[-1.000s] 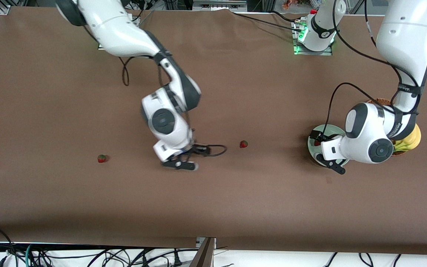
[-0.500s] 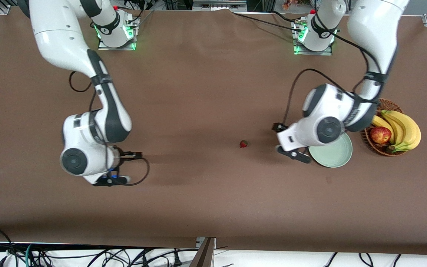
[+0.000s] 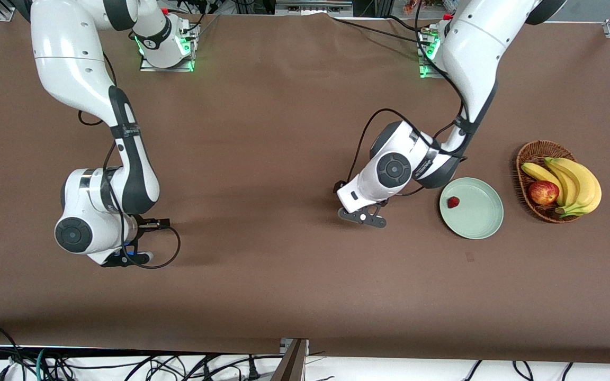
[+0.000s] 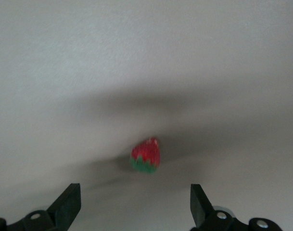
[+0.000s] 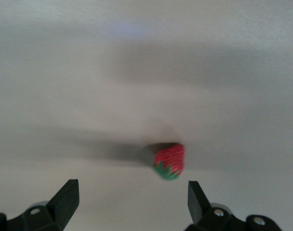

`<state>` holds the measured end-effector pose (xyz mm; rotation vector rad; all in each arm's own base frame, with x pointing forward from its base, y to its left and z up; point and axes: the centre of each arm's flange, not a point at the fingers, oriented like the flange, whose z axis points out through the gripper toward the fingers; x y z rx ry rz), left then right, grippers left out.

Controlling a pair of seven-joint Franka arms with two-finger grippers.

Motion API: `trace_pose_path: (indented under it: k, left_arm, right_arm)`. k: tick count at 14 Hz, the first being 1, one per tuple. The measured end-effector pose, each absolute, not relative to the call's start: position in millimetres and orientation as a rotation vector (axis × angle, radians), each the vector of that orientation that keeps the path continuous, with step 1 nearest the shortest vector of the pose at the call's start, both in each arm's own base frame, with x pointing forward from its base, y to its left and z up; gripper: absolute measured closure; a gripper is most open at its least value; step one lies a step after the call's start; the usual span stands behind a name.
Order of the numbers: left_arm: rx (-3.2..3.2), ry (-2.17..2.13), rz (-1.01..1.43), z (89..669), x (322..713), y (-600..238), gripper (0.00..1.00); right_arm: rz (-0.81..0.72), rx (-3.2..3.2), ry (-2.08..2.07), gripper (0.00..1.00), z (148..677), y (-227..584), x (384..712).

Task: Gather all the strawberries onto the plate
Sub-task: 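Grasp the mid-table strawberry with the left gripper while the right grasps the last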

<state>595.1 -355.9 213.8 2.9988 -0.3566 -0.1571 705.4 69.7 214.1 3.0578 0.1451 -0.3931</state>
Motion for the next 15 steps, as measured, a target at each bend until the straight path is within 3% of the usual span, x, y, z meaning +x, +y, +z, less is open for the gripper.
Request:
trace_pose_path:
  k: [7,8,11,13,15]
  left_arm:
    - [3.003,-0.372,-0.08,183,586,-378,0.0]
    - [3.016,-0.388,-0.071,182,586,-378,0.07]
    - [3.029,-0.379,-0.07,179,587,-375,0.41]
    - [3.036,-0.367,-0.08,174,586,-372,0.63]
    - [3.039,-0.354,-0.077,175,588,-371,0.68]
  right_arm:
    - [-0.345,3.061,0.132,0.01,183,55,695]
    - [-0.341,3.061,0.145,0.01,181,54,695]
    - [-0.333,3.062,0.168,0.03,179,53,694]
    - [-0.331,3.063,0.177,0.25,179,52,694]
    - [-0.332,3.063,0.182,0.47,180,51,694]
